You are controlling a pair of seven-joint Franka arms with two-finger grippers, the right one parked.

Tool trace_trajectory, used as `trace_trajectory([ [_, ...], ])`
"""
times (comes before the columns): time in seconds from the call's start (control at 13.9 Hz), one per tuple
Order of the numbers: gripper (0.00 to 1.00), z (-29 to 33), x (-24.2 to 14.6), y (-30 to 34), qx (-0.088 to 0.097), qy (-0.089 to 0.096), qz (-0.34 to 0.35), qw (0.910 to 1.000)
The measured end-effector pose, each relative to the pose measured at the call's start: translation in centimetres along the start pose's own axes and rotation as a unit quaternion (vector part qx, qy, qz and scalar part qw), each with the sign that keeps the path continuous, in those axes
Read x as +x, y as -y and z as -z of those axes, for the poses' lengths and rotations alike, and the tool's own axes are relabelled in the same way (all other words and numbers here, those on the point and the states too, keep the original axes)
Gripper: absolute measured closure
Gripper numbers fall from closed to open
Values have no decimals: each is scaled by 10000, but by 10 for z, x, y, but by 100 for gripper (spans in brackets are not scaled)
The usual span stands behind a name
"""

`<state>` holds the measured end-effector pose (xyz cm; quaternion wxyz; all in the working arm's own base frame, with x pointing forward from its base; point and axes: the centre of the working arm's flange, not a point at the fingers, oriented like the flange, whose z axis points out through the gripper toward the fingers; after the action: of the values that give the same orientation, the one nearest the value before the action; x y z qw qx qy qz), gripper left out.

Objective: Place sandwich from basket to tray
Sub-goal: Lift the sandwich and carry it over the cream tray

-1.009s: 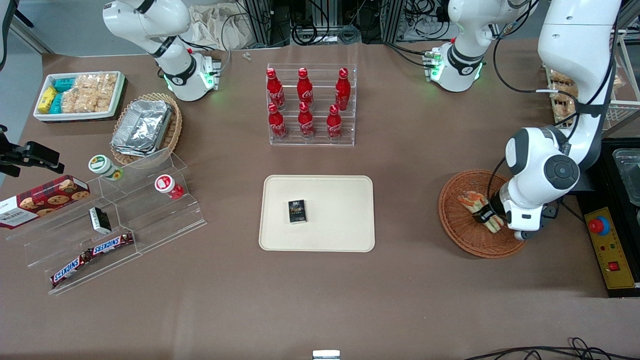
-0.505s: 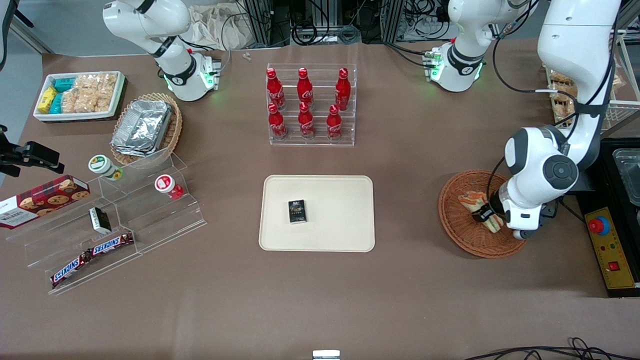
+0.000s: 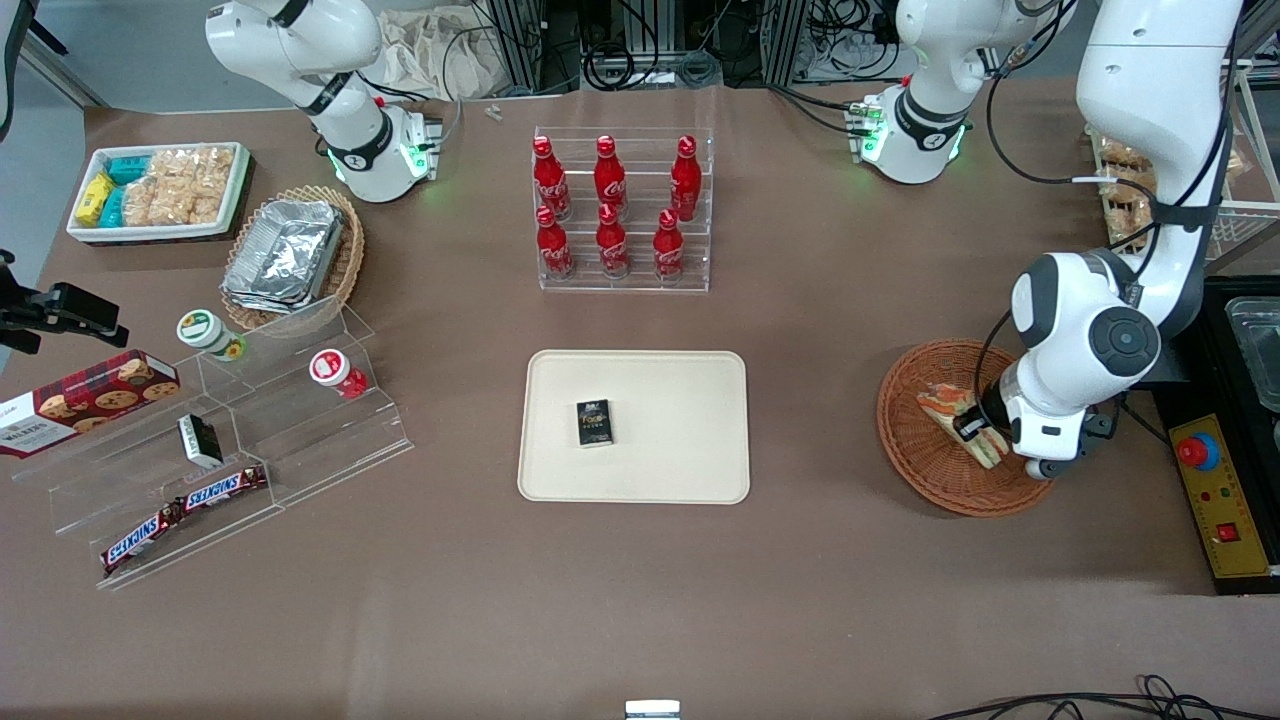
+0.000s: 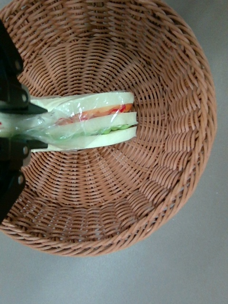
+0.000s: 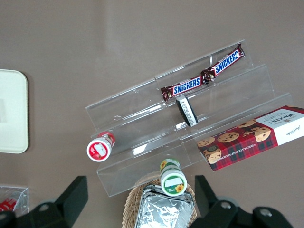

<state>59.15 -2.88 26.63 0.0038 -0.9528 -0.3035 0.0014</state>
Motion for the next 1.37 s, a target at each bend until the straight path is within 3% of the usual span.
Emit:
trace_trajectory([
  [0.22, 82, 34, 6, -7, 203, 200, -46, 9996],
  [0.43, 82, 123, 8, -36, 390, 339, -357, 9980],
  [0.72, 81, 195, -49, -114, 188, 234, -1413, 9895],
  [0.86, 81, 188, -97, -159, 161, 304, -1957, 9801],
  [1.08, 81, 142, -191, -241, 233, 549, -2776, 9588],
  [1.23, 81, 101, -233, -282, 302, 720, -2890, 9541],
  [1.37, 81, 61, -245, -306, 240, 794, -2969, 9513],
])
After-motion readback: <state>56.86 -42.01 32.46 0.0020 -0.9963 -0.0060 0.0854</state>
